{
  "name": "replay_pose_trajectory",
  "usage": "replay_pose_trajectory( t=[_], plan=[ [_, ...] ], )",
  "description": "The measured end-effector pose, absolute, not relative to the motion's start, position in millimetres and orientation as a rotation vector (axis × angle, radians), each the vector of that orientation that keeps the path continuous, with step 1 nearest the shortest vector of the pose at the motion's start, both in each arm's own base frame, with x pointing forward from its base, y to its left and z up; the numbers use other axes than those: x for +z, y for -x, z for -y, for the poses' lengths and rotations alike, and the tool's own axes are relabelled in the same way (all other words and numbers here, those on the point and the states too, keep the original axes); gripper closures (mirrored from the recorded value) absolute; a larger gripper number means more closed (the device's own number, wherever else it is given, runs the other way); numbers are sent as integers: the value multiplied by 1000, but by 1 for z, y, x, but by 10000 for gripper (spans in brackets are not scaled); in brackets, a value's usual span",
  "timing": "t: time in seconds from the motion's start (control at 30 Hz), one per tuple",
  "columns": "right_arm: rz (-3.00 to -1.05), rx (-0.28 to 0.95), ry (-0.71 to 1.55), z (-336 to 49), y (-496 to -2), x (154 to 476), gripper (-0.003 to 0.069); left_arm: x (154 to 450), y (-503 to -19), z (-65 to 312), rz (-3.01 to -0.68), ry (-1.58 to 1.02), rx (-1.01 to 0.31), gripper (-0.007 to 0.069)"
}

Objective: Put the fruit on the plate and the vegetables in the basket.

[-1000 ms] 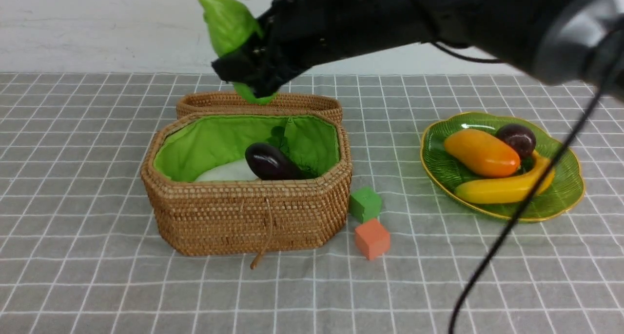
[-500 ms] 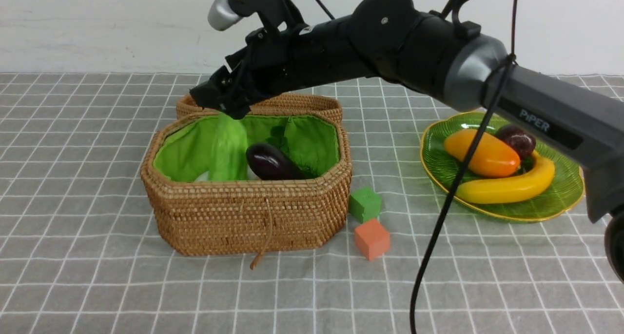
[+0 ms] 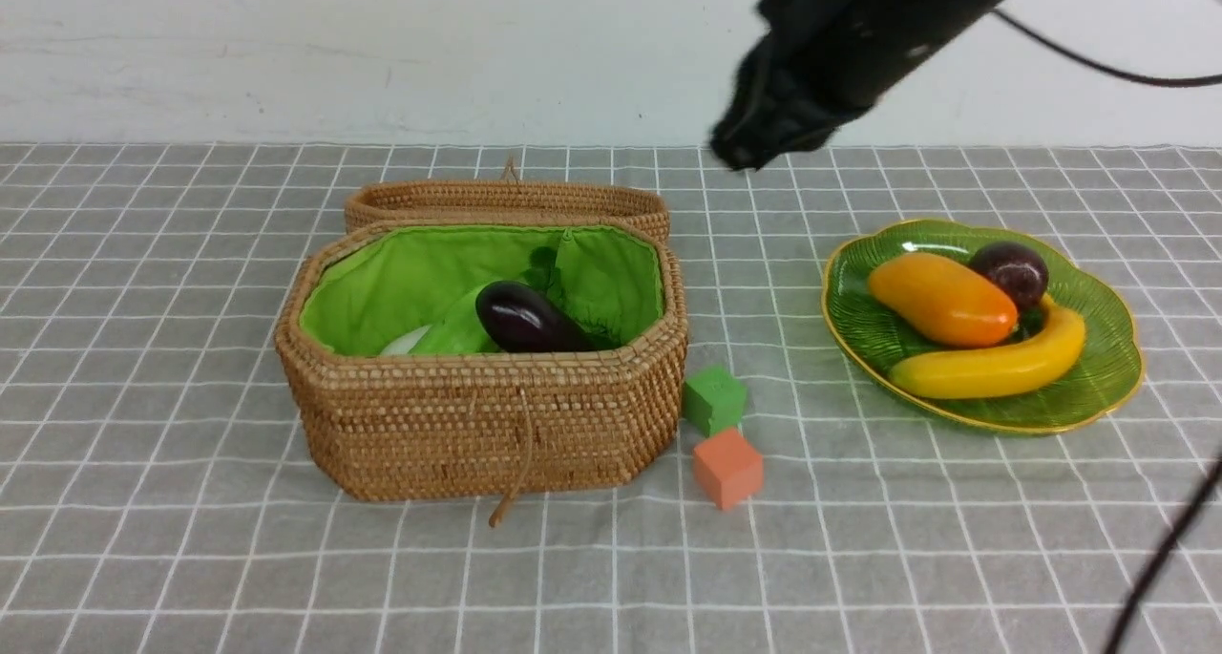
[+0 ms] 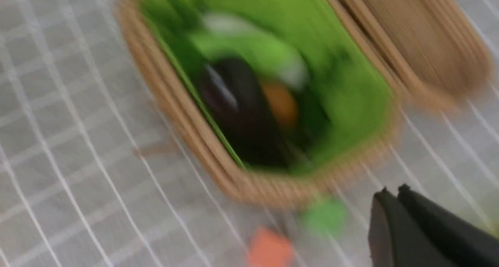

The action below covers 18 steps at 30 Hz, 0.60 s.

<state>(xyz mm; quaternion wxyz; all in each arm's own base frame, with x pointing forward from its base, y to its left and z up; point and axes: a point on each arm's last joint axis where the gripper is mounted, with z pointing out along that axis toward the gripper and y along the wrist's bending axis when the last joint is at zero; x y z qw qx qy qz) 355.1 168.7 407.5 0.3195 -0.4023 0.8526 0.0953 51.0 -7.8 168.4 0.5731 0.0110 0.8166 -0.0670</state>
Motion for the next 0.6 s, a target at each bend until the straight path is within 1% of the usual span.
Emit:
replay_pose_trajectory(
  t=[0.07,0.17,0.2,0.33,0.43,0.6],
  plan=[
    [-2342,167,852,-144,-351,419,675,168,-51,8,-1914,-26,-157,386],
    [-2411,74,558,-113,-349,431,676,168,-51,8,-1914,-26,-157,386],
    [-2417,81,524,-111,-350,432,676,168,-51,8,-1914,-26,-157,386],
    [-2452,4,268,-87,-355,433,676,168,-51,8,-1914,-26,-157,386],
    [-2458,-22,220,-83,-356,432,675,168,-51,8,-1914,-26,-157,386],
    [-2467,-35,209,-83,-359,429,673,168,-51,8,-1914,-26,-157,386]
  ],
)
